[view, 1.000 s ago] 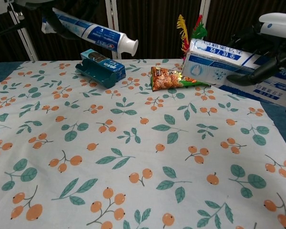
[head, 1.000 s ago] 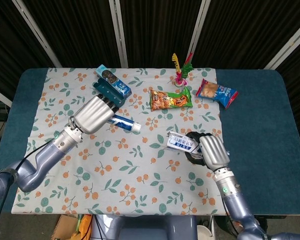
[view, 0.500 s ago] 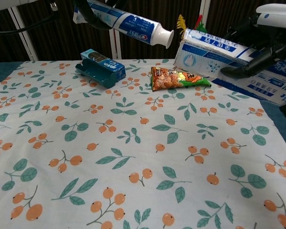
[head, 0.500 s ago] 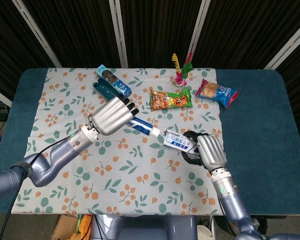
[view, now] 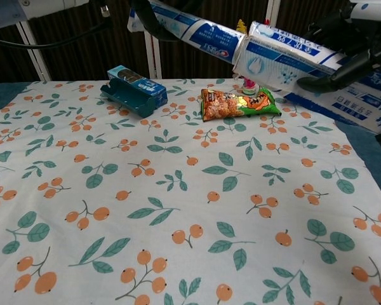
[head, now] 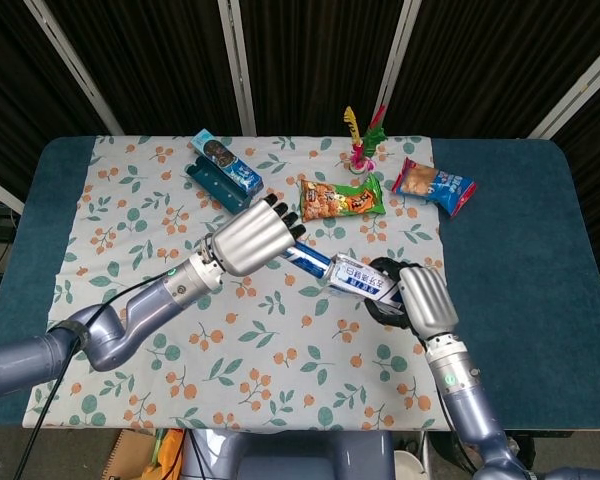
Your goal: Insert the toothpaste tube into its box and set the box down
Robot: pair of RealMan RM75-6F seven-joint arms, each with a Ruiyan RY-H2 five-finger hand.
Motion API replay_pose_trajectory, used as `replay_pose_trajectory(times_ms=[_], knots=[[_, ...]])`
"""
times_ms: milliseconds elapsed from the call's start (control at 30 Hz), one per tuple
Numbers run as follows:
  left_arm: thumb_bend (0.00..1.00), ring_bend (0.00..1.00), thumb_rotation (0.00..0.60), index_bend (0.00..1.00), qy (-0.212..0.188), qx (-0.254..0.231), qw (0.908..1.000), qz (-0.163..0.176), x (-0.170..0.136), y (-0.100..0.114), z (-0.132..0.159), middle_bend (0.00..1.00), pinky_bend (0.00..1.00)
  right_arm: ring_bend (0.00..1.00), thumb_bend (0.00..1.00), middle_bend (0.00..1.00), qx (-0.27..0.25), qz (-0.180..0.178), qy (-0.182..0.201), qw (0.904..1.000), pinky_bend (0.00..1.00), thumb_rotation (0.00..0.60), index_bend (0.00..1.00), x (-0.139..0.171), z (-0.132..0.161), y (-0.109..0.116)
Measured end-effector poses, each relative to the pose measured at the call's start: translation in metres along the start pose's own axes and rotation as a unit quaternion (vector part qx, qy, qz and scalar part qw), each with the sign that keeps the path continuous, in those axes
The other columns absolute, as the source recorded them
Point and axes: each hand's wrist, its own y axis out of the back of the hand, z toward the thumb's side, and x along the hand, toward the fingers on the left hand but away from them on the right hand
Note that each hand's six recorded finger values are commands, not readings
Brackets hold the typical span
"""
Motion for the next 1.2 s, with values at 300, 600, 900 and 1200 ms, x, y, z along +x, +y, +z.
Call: replay_pose_trajectory(times_ms=[300,600,900,1200], knots=[[0.36,0.51,0.600,0.61,-0.025,0.043,0.9976,0.048,0.023,0.018,0.010,0.60,0.58,0.49,0.42,0.58,-0.051,-0.018,-0.006,0.9985,0.42,0.600,0.55,0.001,-0.002,0.010],[0.15,0.35,0.600,0.47,-0.047,0.077,0.9907,0.102,0.048,0.041,0.021,0.44,0.45,0.49,0.42,0.58,-0.153,-0.050,-0.008,0.9869,0.42,0.600,0.55,0.003,0.003,0.025],[0.03,0.30,0.600,0.40,-0.036,0.086,0.9835,0.155,0.066,0.068,0.025,0.37,0.41,0.49,0.42,0.58,-0.273,-0.087,-0.011,0.9581,0.42,0.600,0.55,0.016,0.008,0.035],[0.00,0.28,0.600,0.36,-0.021,0.098,0.9777,0.184,0.077,0.091,0.019,0.33,0.40,0.49,0.42,0.58,-0.357,-0.088,-0.020,0.9297,0.42,0.600,0.55,0.032,0.009,0.030]])
